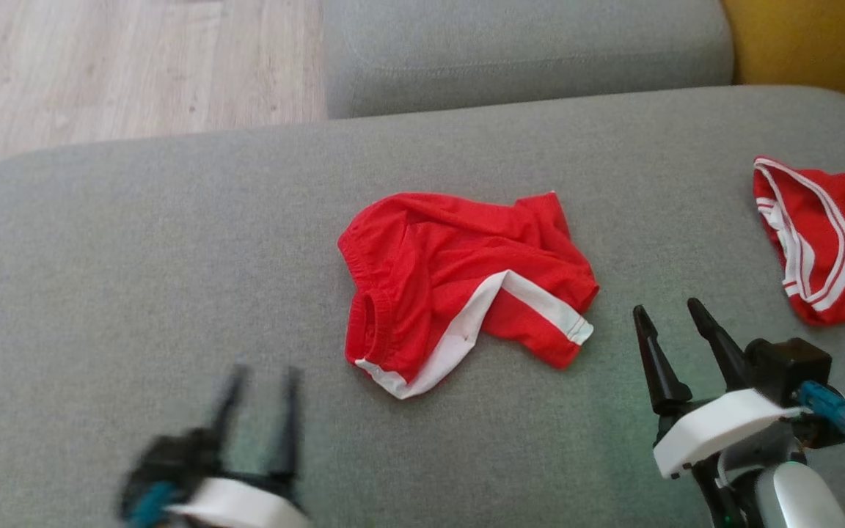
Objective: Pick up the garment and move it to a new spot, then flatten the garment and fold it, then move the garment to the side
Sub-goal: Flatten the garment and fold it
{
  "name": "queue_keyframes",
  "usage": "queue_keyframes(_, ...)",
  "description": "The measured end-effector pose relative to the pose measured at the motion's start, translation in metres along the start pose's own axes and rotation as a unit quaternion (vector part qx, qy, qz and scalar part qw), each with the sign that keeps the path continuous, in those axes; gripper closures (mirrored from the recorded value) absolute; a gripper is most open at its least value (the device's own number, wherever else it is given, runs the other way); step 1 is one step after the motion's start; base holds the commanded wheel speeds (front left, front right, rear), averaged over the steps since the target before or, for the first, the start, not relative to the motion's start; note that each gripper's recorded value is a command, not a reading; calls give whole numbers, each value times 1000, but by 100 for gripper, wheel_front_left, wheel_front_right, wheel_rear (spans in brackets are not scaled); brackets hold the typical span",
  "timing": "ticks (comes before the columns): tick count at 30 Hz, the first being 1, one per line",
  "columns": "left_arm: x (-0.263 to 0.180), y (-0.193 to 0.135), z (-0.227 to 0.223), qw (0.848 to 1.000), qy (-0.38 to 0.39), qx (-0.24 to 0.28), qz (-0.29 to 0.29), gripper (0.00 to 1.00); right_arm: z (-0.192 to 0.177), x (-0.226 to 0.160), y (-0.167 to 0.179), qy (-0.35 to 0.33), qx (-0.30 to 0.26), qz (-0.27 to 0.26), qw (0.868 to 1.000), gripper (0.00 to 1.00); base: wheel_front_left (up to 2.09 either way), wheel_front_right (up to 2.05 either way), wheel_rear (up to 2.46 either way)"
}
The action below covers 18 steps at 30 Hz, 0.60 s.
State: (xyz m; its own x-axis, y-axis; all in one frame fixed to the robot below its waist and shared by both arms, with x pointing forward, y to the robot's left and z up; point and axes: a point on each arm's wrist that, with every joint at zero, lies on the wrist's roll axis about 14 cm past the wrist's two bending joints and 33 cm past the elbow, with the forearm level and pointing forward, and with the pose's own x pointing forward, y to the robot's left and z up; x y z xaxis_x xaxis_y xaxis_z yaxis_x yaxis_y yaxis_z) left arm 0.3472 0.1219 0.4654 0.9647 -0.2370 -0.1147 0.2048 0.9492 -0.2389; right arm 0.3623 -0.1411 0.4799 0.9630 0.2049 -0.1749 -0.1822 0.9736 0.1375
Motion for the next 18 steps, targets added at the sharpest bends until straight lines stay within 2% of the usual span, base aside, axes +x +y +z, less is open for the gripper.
queue_keyframes(3,5,-35,-30,997,54,-12,-54,0,-6,4,2,9,5,2,1000,0,0,0,0)
queue_keyframes(6,17,-57,-50,992,88,3,-92,0,-12,8,6,18,7,8,1000,0,0,0,0)
queue_keyframes(13,53,-65,-70,985,118,49,-113,0,-12,19,1,21,8,4,1000,0,0,0,0)
queue_keyframes(18,61,-67,-91,978,151,63,-131,0,-24,16,-10,34,14,-14,999,0,0,0,0)
